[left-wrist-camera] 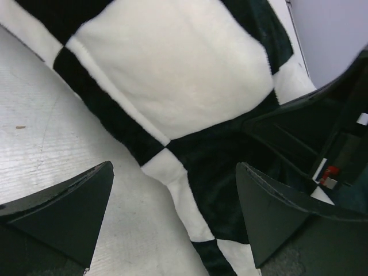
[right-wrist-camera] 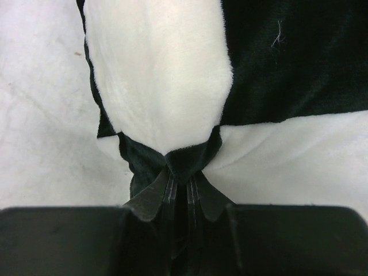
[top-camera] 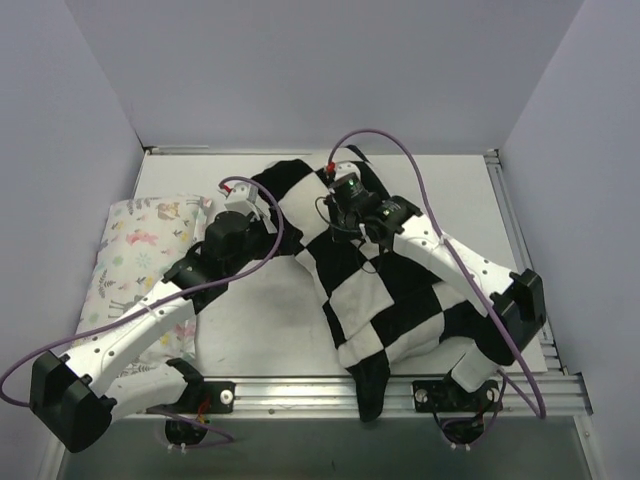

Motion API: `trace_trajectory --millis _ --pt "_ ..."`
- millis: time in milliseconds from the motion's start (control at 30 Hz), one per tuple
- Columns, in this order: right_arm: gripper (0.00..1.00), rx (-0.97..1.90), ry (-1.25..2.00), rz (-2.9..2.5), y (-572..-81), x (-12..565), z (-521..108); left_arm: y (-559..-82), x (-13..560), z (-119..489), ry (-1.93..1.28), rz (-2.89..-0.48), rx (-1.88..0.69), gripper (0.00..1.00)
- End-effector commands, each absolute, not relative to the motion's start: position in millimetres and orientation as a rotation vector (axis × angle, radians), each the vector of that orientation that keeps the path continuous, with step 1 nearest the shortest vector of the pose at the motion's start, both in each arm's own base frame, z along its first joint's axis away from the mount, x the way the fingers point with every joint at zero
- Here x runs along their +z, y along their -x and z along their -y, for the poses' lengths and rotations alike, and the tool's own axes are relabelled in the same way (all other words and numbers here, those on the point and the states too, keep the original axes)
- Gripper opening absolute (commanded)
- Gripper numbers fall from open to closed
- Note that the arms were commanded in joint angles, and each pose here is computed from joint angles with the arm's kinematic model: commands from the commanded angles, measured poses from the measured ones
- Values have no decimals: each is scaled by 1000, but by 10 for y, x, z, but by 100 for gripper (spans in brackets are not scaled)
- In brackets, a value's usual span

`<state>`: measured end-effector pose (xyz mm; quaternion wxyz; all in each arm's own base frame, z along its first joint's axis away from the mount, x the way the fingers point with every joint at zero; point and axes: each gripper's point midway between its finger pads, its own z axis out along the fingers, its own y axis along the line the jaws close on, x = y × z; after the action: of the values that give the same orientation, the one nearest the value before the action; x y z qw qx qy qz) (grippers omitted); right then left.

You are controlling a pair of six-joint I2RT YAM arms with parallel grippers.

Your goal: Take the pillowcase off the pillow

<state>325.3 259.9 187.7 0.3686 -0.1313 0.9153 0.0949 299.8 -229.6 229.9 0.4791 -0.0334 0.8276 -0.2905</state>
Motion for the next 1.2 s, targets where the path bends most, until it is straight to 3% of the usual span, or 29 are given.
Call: trace_trajectory --millis 0,100,133,167,200,300,667,900,1167 --pt "0 474 427 -2150 -3527 2480 -3155 -2974 2458 2130 149 -1963 -686 96" --pt "1 473 426 -2164 -3633 2476 -3240 -2911 2484 2095 154 -1959 -692 96" --pt "24 480 415 -2161 -3661 2518 -3259 -2884 2480 2101 146 -1964 -696 96" --pt "37 485 406 -2162 -3656 2542 -3252 -2870 2485 2105 135 -1965 -697 96" --pt "61 471 391 -2173 -3650 2529 -3212 -2837 2520 2143 108 -1961 -712 96" --pt "77 379 295 -2161 -3634 2641 -2952 -2753 2651 2280 10 -1944 -750 96" --pt "89 412 -195 -1969 -2896 3301 -1475 -2231 2920 3207 -467 -1886 -711 97" --pt "89 469 -250 -1994 -2305 2929 -1164 -2009 2660 3788 -786 -1936 -613 98" --pt "89 468 -275 -2067 -2020 2437 -1032 -2248 2212 3944 -838 -1986 -393 97"
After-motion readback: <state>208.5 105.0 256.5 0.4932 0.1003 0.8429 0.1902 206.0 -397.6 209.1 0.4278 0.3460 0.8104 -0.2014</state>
